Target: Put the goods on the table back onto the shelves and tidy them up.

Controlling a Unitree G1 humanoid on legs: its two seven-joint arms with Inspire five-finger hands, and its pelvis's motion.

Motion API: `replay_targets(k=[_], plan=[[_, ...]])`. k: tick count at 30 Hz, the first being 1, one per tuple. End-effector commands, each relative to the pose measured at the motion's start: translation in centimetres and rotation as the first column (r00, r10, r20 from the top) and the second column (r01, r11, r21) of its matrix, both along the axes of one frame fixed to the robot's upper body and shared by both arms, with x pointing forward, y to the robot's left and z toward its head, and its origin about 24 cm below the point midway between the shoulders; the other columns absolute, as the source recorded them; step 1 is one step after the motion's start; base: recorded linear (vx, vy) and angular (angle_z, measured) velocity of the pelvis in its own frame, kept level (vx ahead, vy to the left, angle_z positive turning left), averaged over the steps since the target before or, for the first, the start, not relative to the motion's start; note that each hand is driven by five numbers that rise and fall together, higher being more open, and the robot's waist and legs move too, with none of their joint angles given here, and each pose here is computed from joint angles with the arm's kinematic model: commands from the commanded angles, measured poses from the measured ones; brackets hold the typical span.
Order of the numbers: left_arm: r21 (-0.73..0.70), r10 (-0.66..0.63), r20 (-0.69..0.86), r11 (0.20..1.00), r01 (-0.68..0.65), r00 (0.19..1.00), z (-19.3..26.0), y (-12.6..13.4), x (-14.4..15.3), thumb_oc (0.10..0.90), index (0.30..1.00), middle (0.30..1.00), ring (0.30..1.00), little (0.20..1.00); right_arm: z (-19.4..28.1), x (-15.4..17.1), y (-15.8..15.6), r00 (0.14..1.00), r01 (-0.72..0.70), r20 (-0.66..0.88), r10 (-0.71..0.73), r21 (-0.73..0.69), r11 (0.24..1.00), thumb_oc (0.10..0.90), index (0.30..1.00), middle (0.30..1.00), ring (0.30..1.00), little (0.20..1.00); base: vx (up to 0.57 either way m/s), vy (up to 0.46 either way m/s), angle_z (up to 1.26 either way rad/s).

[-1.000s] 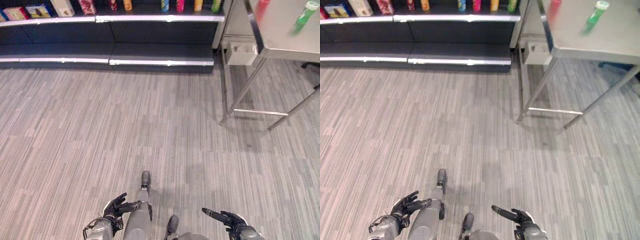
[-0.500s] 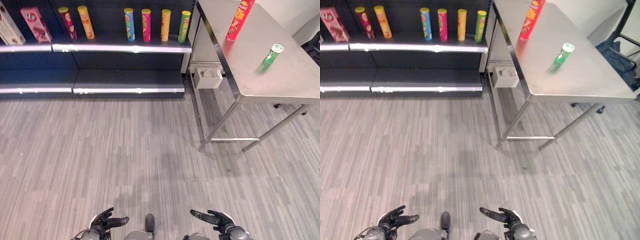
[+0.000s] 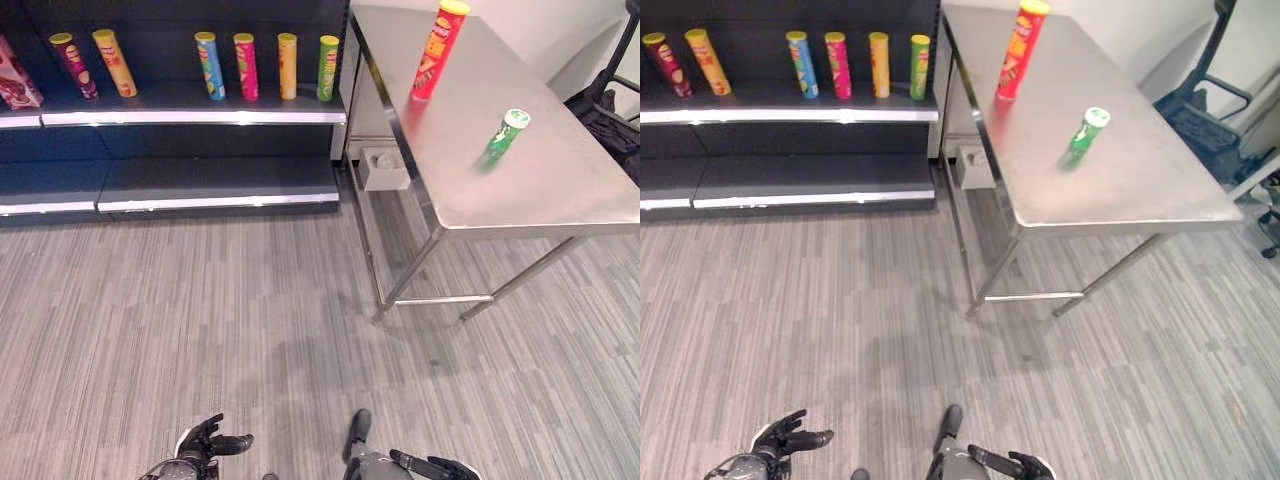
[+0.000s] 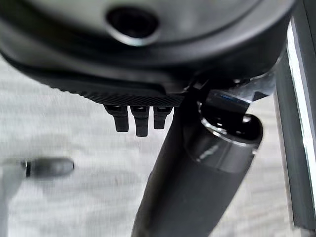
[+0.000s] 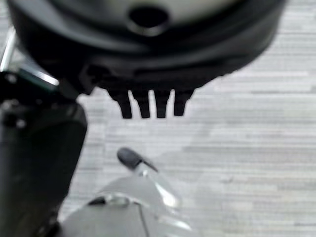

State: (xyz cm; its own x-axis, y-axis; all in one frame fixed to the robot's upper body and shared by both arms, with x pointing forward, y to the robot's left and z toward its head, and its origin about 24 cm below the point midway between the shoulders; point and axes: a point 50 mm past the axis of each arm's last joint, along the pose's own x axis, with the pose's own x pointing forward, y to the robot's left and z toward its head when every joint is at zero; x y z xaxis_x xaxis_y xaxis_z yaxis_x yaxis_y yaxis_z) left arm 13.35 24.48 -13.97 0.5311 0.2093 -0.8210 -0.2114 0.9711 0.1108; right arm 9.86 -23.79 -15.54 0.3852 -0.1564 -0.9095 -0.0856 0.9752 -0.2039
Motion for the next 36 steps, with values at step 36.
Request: replay_targets(k=[36], plan=[[0.063, -0.027, 0.019, 0.998, 0.026, 0.999, 0.7, 1.9, 0.5, 0.8, 0.9, 0.9, 0.9, 0.9, 0.6, -6.5, -6.5, 0.935, 0.304, -0.126, -0.331, -0.191, 0.933, 0.8, 0.9, 0.9, 0.9, 0.9, 0.21, 0.066, -0.14]])
